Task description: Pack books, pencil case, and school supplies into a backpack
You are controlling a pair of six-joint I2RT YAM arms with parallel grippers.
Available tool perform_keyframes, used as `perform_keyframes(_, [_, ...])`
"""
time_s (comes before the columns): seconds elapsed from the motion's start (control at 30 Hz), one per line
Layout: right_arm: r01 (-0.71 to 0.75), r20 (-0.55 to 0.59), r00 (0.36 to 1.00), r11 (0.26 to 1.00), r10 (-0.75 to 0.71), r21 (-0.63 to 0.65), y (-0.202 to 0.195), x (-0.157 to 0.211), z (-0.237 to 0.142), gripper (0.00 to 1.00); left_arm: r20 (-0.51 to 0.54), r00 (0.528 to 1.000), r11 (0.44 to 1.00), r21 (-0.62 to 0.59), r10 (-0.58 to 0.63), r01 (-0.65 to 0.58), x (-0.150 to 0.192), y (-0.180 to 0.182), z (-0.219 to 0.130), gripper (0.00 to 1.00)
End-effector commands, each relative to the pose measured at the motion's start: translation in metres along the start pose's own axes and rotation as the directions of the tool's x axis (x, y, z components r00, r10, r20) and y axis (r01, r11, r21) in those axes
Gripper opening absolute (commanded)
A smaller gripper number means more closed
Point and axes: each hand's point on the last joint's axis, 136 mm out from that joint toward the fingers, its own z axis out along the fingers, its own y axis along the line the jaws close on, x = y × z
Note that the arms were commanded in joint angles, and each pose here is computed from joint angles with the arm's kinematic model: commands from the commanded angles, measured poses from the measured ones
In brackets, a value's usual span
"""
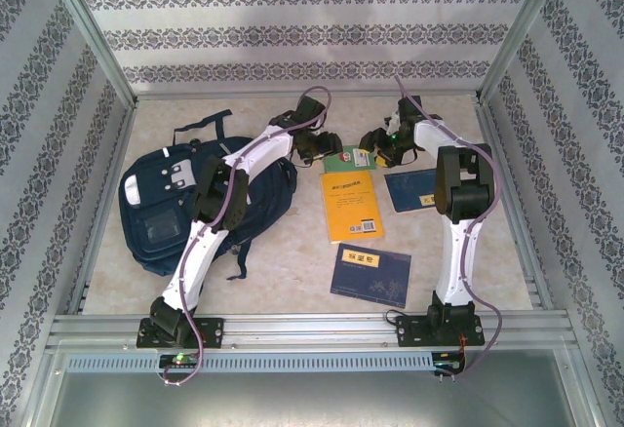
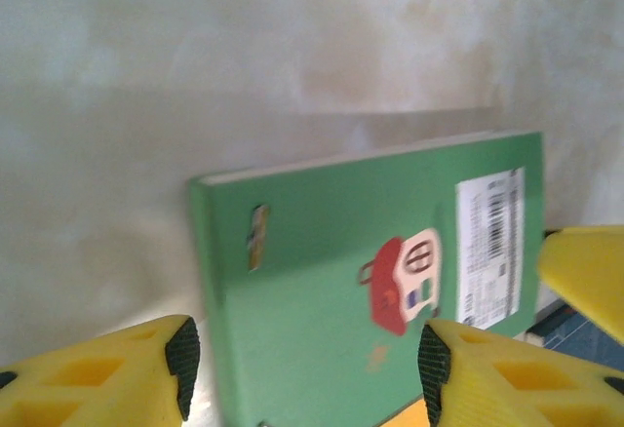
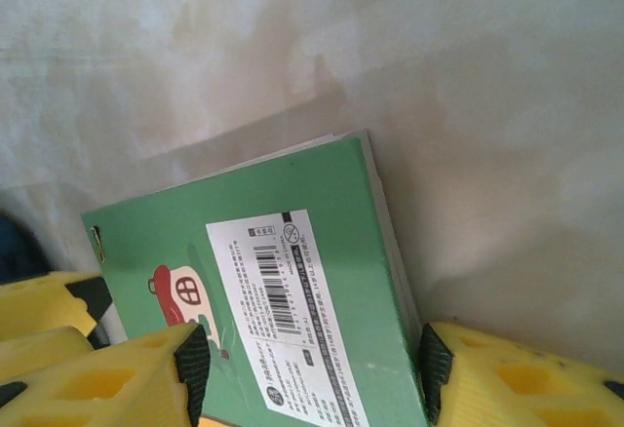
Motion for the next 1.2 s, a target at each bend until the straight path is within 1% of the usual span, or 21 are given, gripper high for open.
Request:
perform_keyframes(0.0, [0.035,-0.031,0.999,0.997,-0.037,-0.075,0.023,0.007,-0.004,0.57,-0.043,0.999,1.0,-0.02,-0.008,0.007,0.004,0.014,0.01,0.6])
perform_keyframes(0.17, [0.035,-0.027,0.999,0.986,-0.04,-0.164,0.046,0.007,-0.015,0.53,-0.061,0.998,1.0,-0.001,-0.011,0.011,0.008,0.013,0.015,0.55])
perform_keyframes(0.27, [0.039,-0.013,0.999,0.978,-0.042,-0.205,0.06,0.007,-0.027,0.5,-0.069,0.998,1.0,-0.004,-0.004,0.003,0.01,0.014,0.015,0.54])
perform_keyframes(0.37, [0.042,-0.005,0.999,0.971,-0.045,-0.234,0.069,0.009,-0.035,0.46,-0.077,0.997,1.0,-0.008,-0.004,0.004,0.012,0.016,0.016,0.53])
perform_keyframes(0.5, [0.035,-0.015,0.999,0.97,-0.04,-0.24,0.07,0.014,-0.036,0.41,-0.081,0.997,1.0,-0.006,-0.003,0.003,0.013,0.016,0.015,0.52])
perform_keyframes(0.6, [0.022,-0.031,0.999,0.966,-0.031,-0.257,0.07,0.017,-0.033,0.36,-0.081,0.997,1.0,-0.001,-0.003,0.002,0.013,0.014,0.014,0.52])
perform_keyframes(0.7, [0.007,-0.043,0.999,0.965,-0.019,-0.263,0.069,0.019,-0.027,0.26,-0.079,0.997,1.0,0.009,-0.001,0.002,0.012,0.011,0.012,0.5])
perform_keyframes(0.83, [-0.002,-0.062,0.998,0.965,-0.014,-0.262,0.067,0.022,-0.018,0.22,-0.085,0.996,1.0,0.021,-0.006,0.008,0.013,0.009,0.012,0.49])
perform_keyframes(0.93, [-0.009,-0.062,0.998,0.967,-0.007,-0.253,0.064,0.021,-0.014,0.13,-0.086,0.996,1.0,0.024,-0.006,0.008,0.013,0.009,0.011,0.48])
perform_keyframes(1.07, [-0.011,-0.043,0.999,0.971,0.001,-0.238,0.061,0.017,-0.017,0.0,-0.072,0.997,1.0,0.022,0.002,0.0,0.01,0.006,0.001,0.48])
perform_keyframes(1.1, [-0.008,-0.031,1.0,0.971,0.001,-0.238,0.062,0.015,-0.02,0.0,-0.064,0.998,1.0,0.02,0.001,0.0,0.007,0.006,-0.004,0.48])
perform_keyframes(1.17, [-0.004,-0.004,1.0,0.968,0.003,-0.25,0.065,0.011,-0.027,0.0,-0.045,0.999,1.0,0.014,-0.003,0.004,0.0,0.006,-0.018,0.54])
